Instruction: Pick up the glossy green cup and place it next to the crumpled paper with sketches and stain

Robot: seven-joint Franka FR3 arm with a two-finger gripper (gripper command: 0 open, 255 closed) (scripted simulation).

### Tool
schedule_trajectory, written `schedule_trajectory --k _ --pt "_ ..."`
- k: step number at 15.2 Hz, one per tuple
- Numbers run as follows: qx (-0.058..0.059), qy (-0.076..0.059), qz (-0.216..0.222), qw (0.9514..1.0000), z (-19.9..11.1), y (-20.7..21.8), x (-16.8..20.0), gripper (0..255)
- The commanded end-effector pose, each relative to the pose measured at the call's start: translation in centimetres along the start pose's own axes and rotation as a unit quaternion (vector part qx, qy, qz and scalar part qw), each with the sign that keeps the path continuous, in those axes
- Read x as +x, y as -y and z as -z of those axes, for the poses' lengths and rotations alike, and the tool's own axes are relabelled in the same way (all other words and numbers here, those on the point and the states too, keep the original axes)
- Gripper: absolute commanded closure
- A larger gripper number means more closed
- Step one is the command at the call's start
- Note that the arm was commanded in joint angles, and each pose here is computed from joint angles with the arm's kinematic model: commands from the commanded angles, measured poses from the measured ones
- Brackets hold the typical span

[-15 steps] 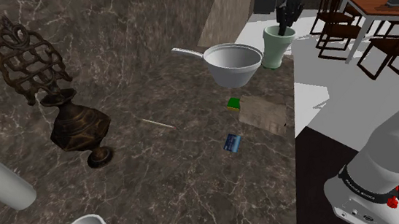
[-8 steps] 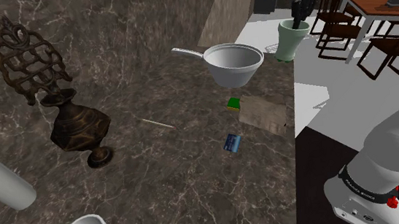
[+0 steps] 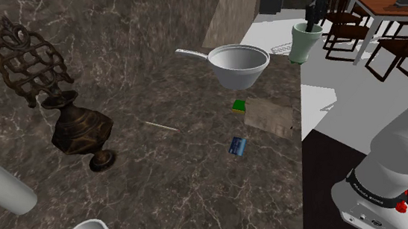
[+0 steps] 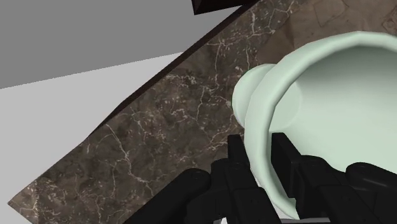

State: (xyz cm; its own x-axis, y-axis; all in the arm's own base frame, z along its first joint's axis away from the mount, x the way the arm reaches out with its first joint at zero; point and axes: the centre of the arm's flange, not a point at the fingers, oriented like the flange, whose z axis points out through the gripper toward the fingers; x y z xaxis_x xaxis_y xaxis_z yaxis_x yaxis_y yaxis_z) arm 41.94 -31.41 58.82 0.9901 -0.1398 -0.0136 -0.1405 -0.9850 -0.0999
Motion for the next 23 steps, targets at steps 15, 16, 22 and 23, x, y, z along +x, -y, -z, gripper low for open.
schedule_trajectory --k 15,16,22,23 --pt "0.0 0.0 0.0 1.0 -8.4 -1.0 0.1 255" --pt "0.0 0.0 0.0 1.0 -8.9 -1.0 0.1 255" --pt "0.0 0.0 0.0 1.0 -12.1 -1.3 0.2 255" --pt "0.0 0.0 0.0 1.0 -12.6 -1.4 0.2 255"
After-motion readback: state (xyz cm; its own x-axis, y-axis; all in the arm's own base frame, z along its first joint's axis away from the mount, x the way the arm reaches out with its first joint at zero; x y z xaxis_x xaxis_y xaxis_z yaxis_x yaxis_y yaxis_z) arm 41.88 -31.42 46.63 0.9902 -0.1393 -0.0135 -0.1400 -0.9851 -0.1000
